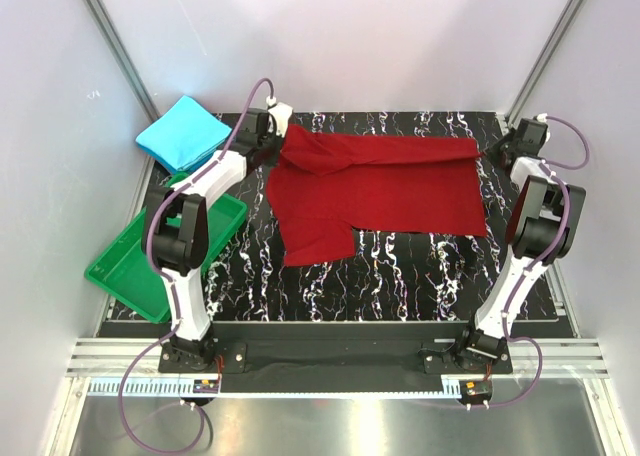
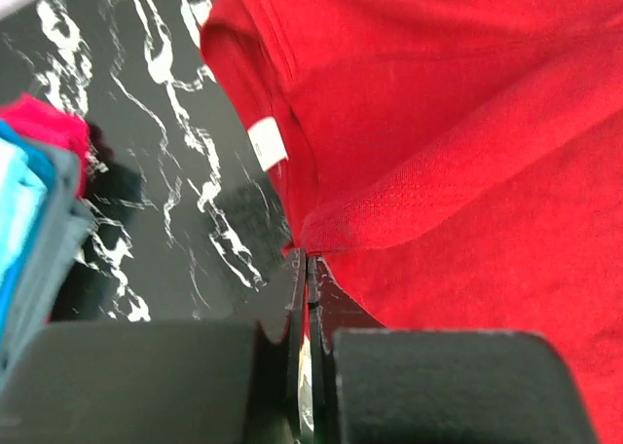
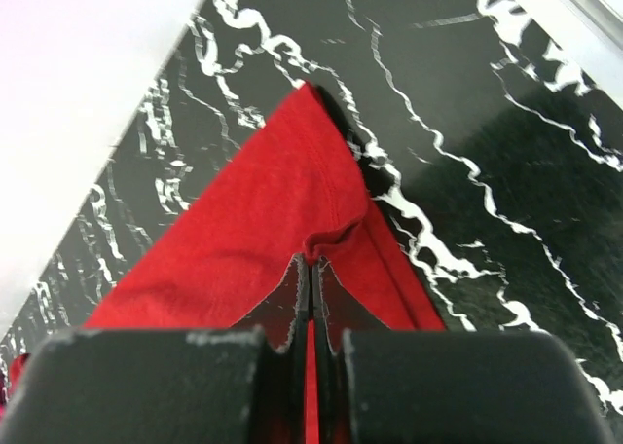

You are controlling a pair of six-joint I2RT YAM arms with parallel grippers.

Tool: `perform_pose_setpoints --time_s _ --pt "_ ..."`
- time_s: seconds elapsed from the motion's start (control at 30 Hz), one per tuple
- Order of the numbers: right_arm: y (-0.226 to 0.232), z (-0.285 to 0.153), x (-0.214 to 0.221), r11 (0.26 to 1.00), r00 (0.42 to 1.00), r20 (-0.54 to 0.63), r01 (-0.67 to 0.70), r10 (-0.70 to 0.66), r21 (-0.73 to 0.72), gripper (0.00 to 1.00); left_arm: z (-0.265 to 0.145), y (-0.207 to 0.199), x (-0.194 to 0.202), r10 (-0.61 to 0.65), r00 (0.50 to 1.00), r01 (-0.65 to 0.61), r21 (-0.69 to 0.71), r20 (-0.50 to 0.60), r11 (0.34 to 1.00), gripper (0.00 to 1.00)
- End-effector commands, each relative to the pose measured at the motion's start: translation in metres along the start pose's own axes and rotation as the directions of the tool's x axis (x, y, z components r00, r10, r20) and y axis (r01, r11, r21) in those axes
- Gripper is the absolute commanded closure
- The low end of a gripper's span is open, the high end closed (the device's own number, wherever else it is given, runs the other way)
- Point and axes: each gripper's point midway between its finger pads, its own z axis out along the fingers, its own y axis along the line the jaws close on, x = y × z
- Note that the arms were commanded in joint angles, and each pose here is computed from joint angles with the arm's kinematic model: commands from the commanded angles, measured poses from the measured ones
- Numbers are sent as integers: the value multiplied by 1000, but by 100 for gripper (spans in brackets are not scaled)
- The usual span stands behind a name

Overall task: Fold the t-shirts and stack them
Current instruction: Flatten the tshirt out

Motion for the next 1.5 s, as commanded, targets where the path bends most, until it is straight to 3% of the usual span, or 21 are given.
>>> perform_pose_setpoints --time_s 0.0,0.6,0.77,1.03,1.2,1.3,1.47 --pt "-14 5 7 1000 999 -30 -15 15 20 100 -4 -8 1 -19 1000 20 19 -7 1000 100" --pt "-41 1 56 993 979 -192 -49 69 108 100 12 11 41 -32 989 18 -102 -145 995 100" --pt "-47 0 57 989 977 -199 -46 73 140 100 5 22 37 -30 989 7 -160 -143 987 100" --pt "-48 -2 51 988 980 -193 -21 51 154 100 7 17 38 -41 988 21 -137 -147 990 100" --pt "-23 -16 28 994 985 -168 -21 39 106 100 -17 20 2 -51 995 35 -165 -90 986 100" --pt "2 -44 -1 997 994 -111 -17 26 79 100 -55 34 -36 -62 998 63 -224 11 973 100" --pt "65 -127 -70 1000 999 47 4 -4 -12 100 -161 49 -130 -33 959 115 -276 283 954 100"
